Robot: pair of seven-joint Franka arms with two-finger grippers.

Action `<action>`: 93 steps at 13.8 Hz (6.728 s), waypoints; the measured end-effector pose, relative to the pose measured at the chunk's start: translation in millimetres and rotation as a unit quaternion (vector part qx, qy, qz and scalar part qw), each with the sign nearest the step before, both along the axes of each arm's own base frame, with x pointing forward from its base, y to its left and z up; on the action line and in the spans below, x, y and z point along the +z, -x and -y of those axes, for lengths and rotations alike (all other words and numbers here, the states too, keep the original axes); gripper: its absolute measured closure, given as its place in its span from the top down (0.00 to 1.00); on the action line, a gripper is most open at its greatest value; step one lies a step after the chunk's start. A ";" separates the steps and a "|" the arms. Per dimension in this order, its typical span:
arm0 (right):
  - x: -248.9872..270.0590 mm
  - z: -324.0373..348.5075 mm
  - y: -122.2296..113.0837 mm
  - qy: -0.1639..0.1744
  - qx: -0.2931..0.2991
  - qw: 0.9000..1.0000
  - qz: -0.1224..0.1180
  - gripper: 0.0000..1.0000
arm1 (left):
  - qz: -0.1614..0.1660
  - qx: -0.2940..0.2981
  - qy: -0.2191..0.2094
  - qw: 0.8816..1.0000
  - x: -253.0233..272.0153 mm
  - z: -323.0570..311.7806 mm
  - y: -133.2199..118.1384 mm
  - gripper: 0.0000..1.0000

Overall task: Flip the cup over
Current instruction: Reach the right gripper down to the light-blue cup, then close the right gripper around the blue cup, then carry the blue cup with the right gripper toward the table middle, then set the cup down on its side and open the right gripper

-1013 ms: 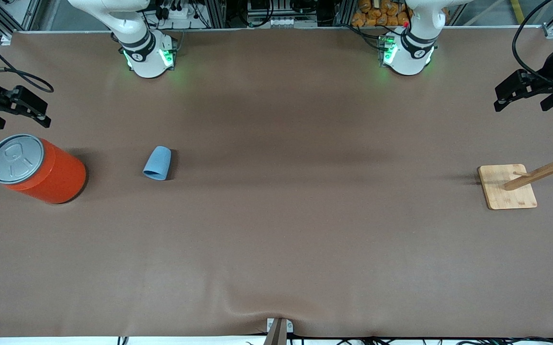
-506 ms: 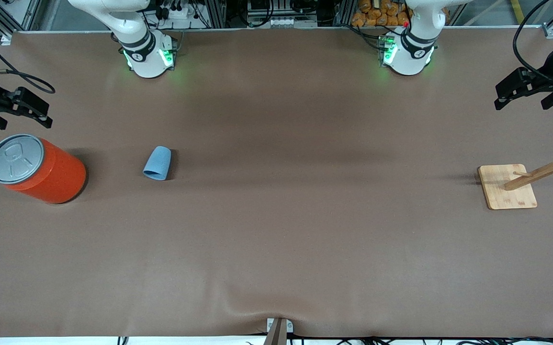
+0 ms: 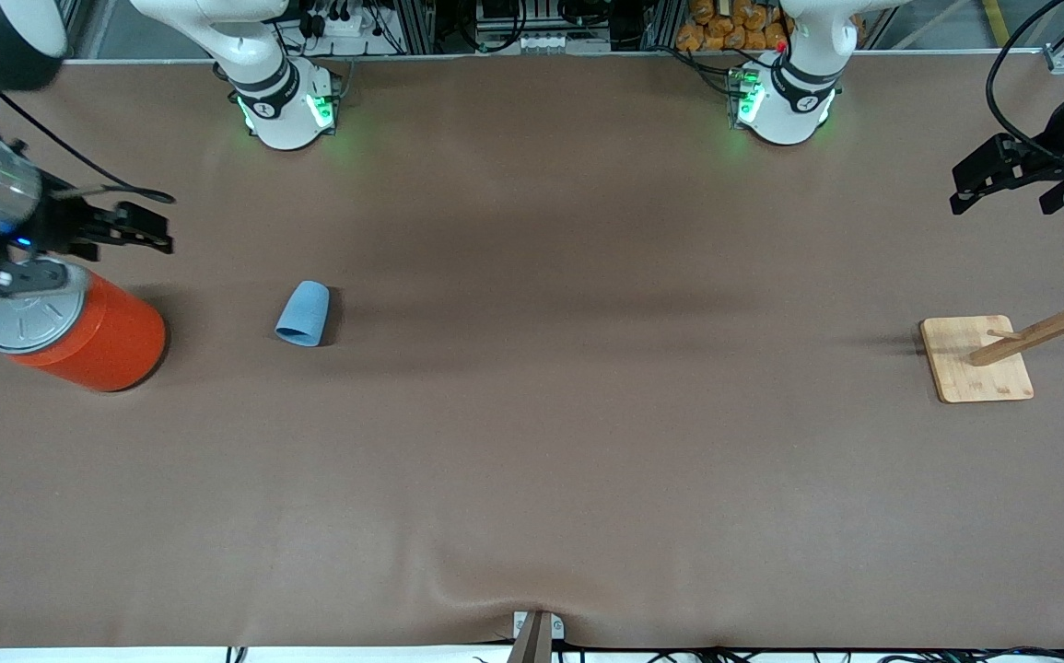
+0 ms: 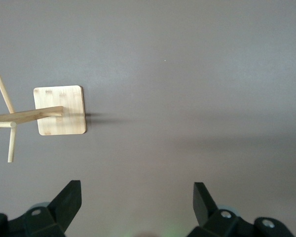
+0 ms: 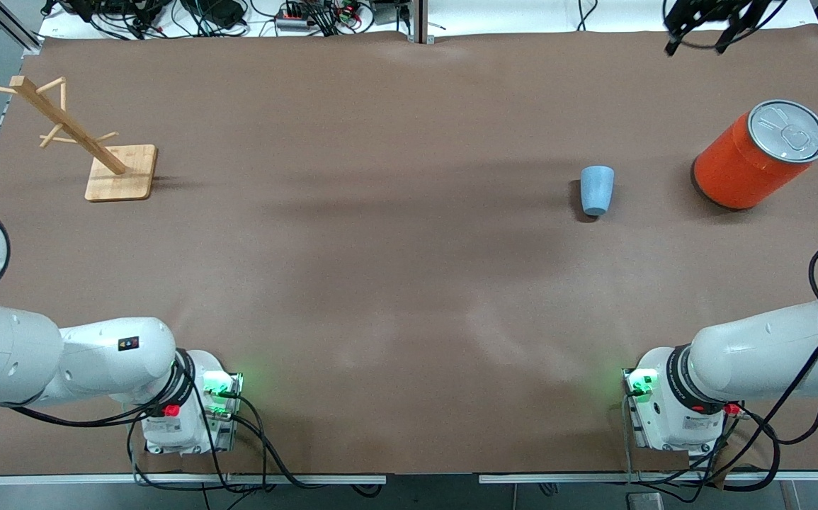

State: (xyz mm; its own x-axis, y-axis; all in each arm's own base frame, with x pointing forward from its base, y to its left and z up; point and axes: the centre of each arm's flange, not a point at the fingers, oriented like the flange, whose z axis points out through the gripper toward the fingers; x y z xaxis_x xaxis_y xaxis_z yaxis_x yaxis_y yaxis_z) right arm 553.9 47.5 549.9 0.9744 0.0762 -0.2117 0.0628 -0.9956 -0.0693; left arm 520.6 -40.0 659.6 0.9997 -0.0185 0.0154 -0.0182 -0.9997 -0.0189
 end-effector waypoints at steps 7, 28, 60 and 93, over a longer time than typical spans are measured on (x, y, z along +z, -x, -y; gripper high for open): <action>-144.2 -2.9 18.8 -0.012 -0.060 0.998 0.006 1.00 | -0.002 -0.001 0.000 1.000 -0.8 0.4 0.1 1.00; -349.0 -18.9 62.0 -0.007 -0.149 0.987 0.062 1.00 | -0.003 0.000 0.000 1.000 -0.9 -0.3 -0.4 1.00; -271.9 -549.5 59.3 -0.068 0.507 0.843 0.164 0.84 | -0.007 0.001 0.002 1.000 -6.0 -2.3 -5.0 1.00; -165.6 -510.6 56.5 0.003 0.509 0.855 0.100 1.00 | -0.182 -0.031 0.206 0.961 -246.4 71.7 -63.5 1.00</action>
State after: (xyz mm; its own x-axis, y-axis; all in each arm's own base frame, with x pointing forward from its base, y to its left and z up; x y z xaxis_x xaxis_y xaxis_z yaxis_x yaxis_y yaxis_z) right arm 497.4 558.1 384.3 0.4201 0.9059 -0.0533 0.9072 -0.4177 0.0493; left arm 584.1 -111.7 413.2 0.9373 -0.1460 -0.3164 -0.0085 -0.9173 0.3981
